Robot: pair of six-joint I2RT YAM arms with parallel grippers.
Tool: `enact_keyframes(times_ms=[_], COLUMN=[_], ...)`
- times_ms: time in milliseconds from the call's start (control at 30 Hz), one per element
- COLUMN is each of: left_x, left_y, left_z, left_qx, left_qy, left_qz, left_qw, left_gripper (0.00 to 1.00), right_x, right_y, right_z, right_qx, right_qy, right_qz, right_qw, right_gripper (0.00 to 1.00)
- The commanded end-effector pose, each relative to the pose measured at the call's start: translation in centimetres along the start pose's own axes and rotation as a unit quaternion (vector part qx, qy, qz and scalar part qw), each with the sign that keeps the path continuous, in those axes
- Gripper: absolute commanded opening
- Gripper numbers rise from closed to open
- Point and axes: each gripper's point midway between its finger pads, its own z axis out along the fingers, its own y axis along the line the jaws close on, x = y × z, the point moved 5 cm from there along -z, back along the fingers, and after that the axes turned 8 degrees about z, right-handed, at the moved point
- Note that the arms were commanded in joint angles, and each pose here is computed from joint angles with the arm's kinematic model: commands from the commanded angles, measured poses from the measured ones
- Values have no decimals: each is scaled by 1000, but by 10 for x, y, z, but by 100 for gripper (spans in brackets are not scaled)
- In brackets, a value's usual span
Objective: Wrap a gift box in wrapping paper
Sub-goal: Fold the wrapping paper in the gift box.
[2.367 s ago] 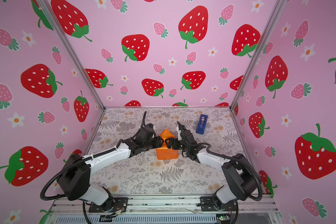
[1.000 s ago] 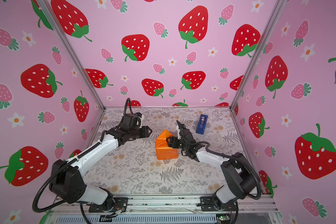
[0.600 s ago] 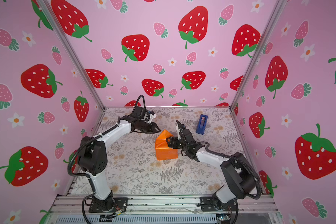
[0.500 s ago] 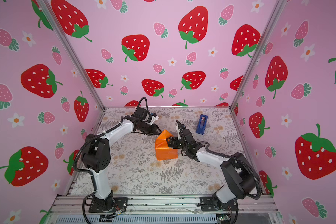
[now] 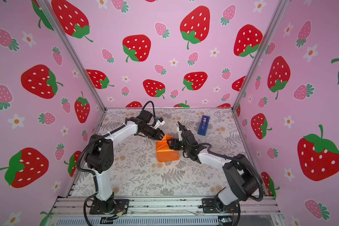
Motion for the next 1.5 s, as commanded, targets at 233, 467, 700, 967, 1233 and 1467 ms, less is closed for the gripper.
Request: enact_keyframes(times_ms=[233,467,700,967,1233,1467], left_x=[7,6,11,21,31,33], left_y=[-9,-10,-21,-30,-41,-44], left_z=[-4,-2,0,0,-5,-7], left_qx=[16,21,22,-9,-21,-22], left_qy=[12,15,29,54,62,62], left_qz=[21,22,41,67,91,87], left_qw=[1000,999,999,996,994,994], left_gripper=[42,42,43,46,53,53], right_x=[-6,-14,-1,15,19,4], right_y=[9,12,-6,-20,-22,-6], right_z=[-25,-48,-55,-41,-40,-57], right_qx=[24,39,75,78,75,65], right_qy=[10,7,27,51,53,41], right_qz=[-28,-24,-7,5,8,-3], right_qw=[999,999,997,996,996,997], right_gripper=[79,78,69,60,58,67])
